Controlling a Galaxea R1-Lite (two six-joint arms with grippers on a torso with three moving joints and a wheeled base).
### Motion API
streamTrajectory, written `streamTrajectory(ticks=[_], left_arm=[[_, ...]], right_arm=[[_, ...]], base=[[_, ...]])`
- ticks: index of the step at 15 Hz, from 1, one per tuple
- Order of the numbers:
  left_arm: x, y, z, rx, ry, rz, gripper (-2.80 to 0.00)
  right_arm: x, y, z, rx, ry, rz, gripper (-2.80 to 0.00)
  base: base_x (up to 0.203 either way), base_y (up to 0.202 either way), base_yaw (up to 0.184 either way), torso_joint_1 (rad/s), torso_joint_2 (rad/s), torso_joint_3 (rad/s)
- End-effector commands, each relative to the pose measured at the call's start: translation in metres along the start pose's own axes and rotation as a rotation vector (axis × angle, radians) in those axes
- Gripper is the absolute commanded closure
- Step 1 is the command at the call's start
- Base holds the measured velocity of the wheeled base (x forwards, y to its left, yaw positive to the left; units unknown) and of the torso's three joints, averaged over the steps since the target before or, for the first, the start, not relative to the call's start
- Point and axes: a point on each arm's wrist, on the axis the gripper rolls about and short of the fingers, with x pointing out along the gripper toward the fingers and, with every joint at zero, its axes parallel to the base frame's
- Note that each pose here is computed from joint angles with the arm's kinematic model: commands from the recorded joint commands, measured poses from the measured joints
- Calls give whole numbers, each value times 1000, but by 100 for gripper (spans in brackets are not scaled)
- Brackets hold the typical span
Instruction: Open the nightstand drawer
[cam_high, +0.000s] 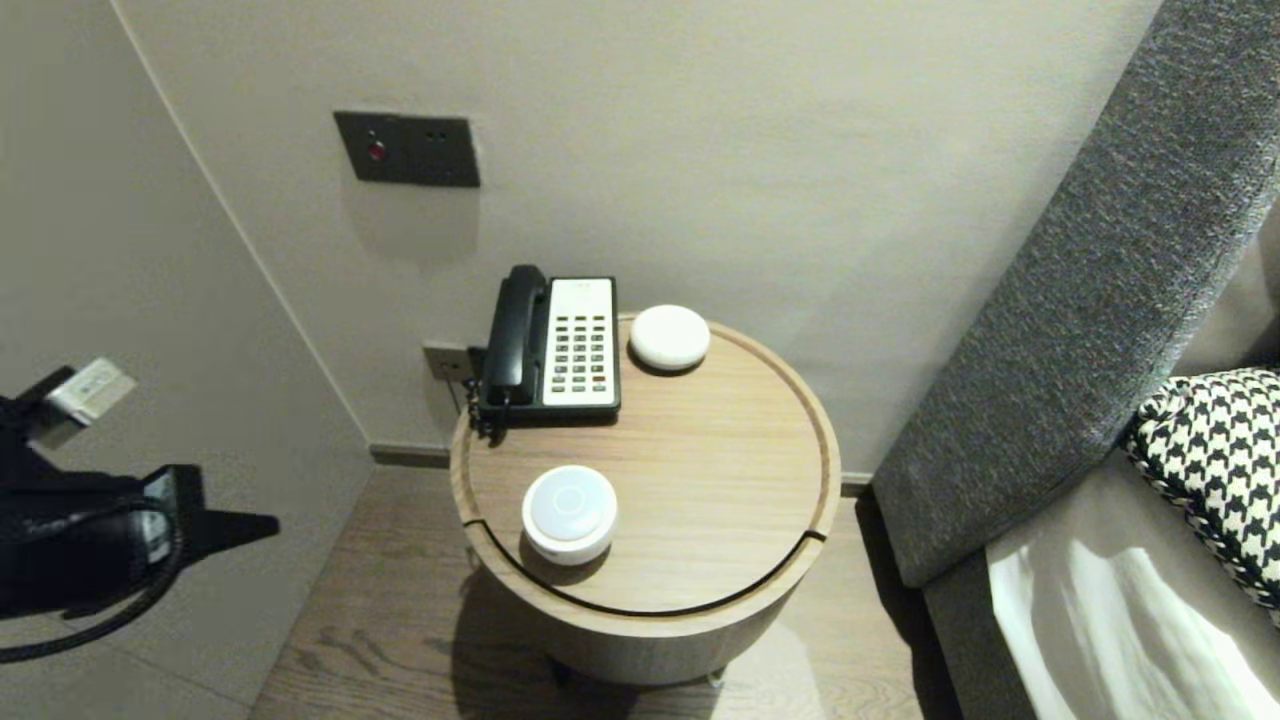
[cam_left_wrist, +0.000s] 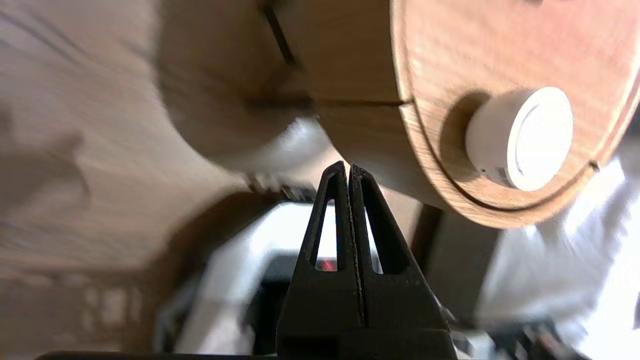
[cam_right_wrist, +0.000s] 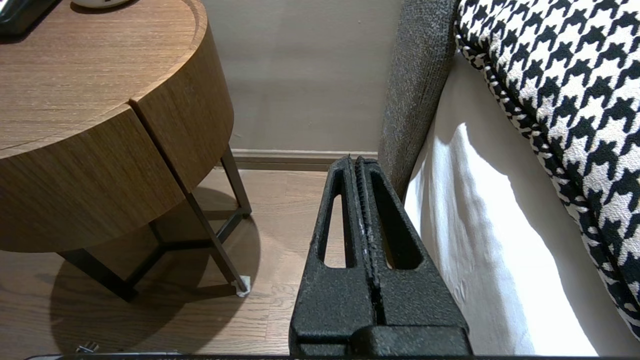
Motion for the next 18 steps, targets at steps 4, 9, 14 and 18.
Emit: streamTrajectory(ticks=[4, 9, 14, 18], left_arm=[[79, -37, 14, -1, 125, -115, 0], [106, -61, 12, -7, 189, -151, 0], [125, -69, 12, -21, 176, -182, 0], [136, -69, 1, -14, 224, -162, 0]], right_arm=[[2, 0, -11, -1, 41, 0, 0], [2, 0, -11, -1, 41, 0, 0], [2, 0, -11, -1, 40, -2, 0], [2, 0, -11, -1, 41, 0, 0]], base=[[0, 0, 0, 0, 0, 0], [0, 0, 0, 0, 0, 0], [0, 0, 0, 0, 0, 0], [0, 0, 0, 0, 0, 0]])
